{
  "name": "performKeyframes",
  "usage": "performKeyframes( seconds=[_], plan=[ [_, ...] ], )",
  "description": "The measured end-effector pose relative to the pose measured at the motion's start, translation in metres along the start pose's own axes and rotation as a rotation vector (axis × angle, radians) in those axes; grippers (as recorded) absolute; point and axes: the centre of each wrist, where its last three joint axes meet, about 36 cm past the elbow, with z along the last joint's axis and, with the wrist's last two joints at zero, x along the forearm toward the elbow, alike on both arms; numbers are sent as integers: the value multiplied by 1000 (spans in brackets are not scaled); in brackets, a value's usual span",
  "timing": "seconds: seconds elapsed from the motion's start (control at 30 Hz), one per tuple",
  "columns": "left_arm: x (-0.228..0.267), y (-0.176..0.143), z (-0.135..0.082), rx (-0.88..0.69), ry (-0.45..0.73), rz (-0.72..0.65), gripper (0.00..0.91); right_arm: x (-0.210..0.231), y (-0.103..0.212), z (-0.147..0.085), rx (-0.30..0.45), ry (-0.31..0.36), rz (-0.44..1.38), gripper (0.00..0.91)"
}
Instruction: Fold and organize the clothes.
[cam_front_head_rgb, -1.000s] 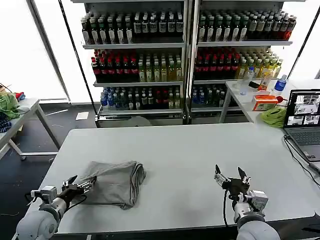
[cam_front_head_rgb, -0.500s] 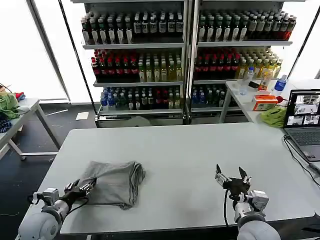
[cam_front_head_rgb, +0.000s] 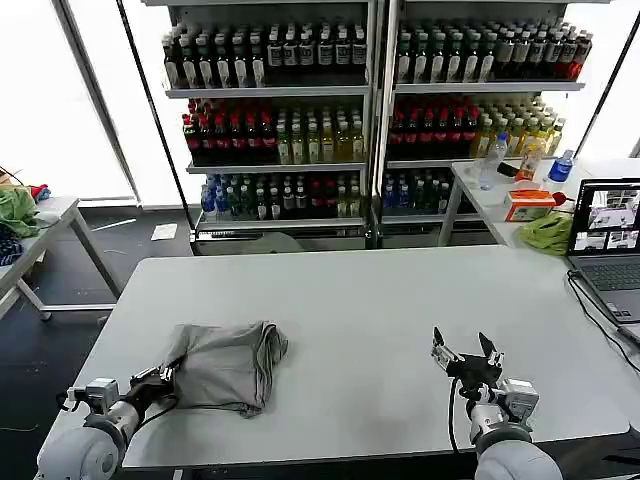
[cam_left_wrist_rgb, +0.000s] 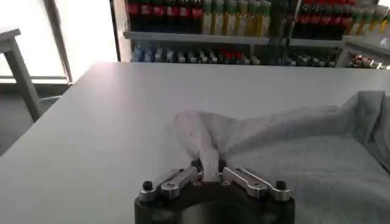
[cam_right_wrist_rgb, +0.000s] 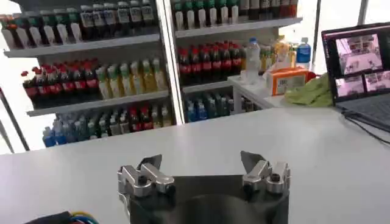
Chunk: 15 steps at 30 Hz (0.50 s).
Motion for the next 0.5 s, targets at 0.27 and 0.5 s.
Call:
performKeyframes(
  seconds=[0.27,0.5],
  plan=[
    [10,19,-23,-4,-53,-30,0,-4,2,0,1,-1,-8,907],
    [28,65,-55,-28,-113,-121,0,-7,3,-1,0,0,-17,907]
  ],
)
